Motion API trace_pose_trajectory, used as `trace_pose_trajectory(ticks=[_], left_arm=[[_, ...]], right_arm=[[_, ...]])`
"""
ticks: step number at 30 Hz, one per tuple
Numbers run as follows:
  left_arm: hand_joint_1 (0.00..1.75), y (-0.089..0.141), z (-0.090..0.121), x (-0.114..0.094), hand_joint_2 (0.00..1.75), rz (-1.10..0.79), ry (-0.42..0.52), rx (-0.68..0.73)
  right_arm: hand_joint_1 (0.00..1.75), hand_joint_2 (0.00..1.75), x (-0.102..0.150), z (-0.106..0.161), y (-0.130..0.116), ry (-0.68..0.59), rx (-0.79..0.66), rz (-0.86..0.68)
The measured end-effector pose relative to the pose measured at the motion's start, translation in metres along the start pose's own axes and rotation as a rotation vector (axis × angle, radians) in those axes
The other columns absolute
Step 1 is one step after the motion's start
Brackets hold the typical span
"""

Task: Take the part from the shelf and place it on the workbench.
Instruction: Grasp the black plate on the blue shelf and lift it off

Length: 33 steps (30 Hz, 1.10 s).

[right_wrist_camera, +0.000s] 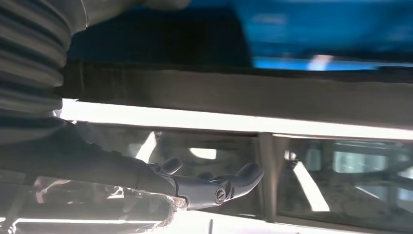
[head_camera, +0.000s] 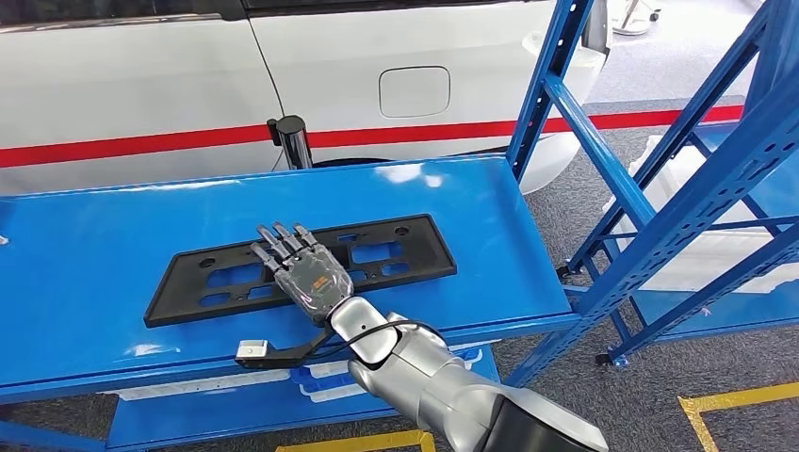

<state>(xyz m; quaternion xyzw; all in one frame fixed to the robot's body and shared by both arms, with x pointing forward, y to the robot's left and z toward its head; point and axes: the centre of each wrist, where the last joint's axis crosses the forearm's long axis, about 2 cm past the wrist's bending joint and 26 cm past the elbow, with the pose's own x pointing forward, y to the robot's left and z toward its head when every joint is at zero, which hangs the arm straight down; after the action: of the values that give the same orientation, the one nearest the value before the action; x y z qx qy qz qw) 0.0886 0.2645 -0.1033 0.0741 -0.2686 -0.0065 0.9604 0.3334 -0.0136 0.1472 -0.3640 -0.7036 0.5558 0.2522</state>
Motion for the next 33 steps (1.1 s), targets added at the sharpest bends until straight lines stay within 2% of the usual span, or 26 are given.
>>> trace_pose_trajectory(ticks=[1,2,8,17,26,33], left_arm=[[0.00,0.000,0.000,0.000,0.00,0.000,0.001,0.000],[0.00,0.000,0.000,-0.001,0.00,0.000,0.001,0.000],[0.00,0.000,0.001,-0.003,0.00,-0.001,0.000,0.011],[0.00,0.001,0.004,-0.010,0.00,0.008,-0.006,0.026],[0.00,0.001,0.005,-0.014,0.00,-0.004,-0.004,0.023],[0.00,0.001,0.008,-0.022,0.00,-0.019,-0.025,0.015]], right_arm=[[1.71,1.75,-0.001,0.000,0.001,0.008,0.006,0.017],[1.75,1.75,-0.002,0.000,0.002,0.016,0.012,0.033],[1.72,1.75,-0.006,0.005,0.008,0.076,0.039,0.119],[1.75,1.75,-0.005,0.011,0.013,0.124,-0.001,0.218],[1.75,1.75,-0.004,0.016,0.014,0.136,-0.050,0.210],[1.75,1.75,0.003,0.035,0.004,0.107,-0.214,0.086]])
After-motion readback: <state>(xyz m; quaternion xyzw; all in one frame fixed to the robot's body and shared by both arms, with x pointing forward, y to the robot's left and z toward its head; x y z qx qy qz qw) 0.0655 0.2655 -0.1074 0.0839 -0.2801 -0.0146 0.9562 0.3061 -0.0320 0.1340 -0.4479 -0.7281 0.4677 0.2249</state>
